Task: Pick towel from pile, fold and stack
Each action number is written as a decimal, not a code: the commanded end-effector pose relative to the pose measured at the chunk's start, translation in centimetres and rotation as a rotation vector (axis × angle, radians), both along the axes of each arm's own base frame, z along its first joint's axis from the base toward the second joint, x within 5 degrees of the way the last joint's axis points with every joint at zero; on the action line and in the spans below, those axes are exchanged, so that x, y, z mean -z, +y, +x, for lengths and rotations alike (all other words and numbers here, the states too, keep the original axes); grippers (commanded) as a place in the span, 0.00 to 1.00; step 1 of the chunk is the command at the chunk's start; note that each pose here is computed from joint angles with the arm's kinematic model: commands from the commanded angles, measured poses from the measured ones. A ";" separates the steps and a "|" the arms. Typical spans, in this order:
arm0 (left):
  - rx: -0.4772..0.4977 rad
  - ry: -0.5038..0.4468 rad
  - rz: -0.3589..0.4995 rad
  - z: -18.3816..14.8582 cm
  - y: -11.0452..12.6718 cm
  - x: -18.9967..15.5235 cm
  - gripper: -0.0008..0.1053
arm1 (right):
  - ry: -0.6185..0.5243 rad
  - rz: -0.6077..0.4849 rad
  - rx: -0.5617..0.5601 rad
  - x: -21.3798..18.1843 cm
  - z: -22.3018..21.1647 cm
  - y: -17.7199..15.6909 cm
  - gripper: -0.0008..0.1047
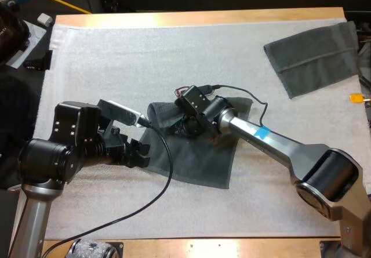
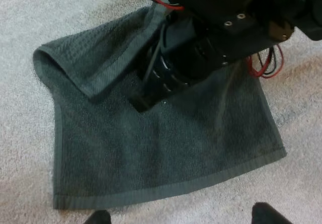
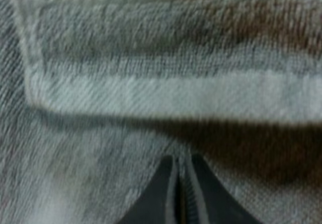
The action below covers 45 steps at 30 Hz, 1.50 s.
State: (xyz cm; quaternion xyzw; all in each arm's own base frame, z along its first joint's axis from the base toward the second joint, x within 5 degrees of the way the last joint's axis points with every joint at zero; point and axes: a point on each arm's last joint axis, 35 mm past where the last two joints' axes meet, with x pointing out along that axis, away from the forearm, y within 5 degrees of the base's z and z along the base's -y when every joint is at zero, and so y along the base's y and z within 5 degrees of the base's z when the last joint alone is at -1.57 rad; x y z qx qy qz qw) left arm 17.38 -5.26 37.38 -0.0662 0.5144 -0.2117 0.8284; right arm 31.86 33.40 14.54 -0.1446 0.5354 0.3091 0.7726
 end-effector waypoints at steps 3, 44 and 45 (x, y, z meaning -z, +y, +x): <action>-0.002 0.008 -0.003 -0.1 0.0 -0.1 0.53 | -0.044 0.022 0.047 0.3 1.2 0.3 0.01; 0.010 0.016 -0.008 -0.1 -0.1 0.0 0.53 | -0.387 -0.003 0.173 -12.9 2.6 -3.8 0.01; 0.011 0.016 -0.008 -0.1 -0.1 0.0 0.53 | -0.387 -0.012 0.166 -13.7 2.0 -4.1 0.01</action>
